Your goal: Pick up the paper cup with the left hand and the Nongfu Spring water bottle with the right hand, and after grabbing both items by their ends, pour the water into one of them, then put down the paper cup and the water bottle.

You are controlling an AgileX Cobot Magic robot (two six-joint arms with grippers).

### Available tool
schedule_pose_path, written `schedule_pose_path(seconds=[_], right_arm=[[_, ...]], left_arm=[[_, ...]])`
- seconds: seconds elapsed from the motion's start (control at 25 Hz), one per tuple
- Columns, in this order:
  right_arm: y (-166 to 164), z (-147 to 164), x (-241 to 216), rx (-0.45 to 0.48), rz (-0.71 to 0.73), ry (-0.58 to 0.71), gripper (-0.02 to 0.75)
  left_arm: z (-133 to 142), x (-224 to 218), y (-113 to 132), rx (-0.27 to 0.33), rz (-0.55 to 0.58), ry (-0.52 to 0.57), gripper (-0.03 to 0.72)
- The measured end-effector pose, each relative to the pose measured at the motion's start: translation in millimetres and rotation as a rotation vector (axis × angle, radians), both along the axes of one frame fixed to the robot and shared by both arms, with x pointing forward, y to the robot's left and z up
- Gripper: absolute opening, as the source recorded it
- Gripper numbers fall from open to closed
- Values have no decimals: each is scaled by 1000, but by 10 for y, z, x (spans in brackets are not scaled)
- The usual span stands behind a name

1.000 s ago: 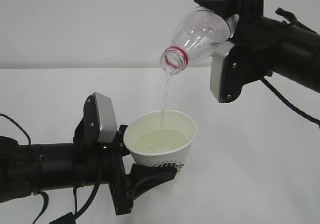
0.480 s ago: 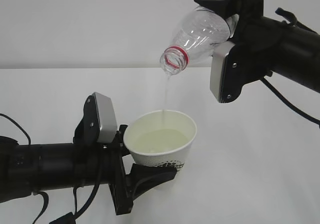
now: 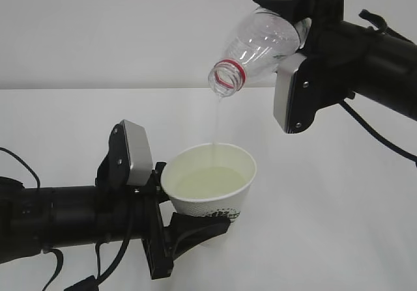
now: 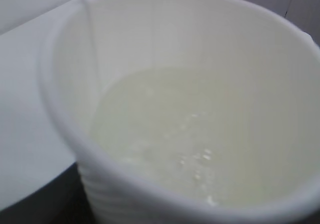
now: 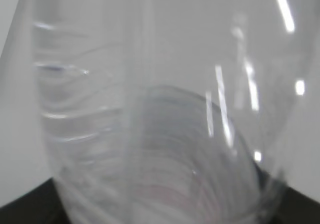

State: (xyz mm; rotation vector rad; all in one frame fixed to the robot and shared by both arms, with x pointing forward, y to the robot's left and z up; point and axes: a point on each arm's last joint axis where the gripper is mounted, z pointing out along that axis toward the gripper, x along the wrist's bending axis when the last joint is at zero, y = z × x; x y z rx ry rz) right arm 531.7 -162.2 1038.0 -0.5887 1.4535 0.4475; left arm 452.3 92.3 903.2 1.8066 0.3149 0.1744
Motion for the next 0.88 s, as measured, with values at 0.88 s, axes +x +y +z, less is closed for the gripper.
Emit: schedule_pose_path(seconds=[0.88], right_arm=[[1, 4, -1, 3, 2, -3, 474]], left_arm=[[-2, 2, 1, 2, 3, 1, 489]])
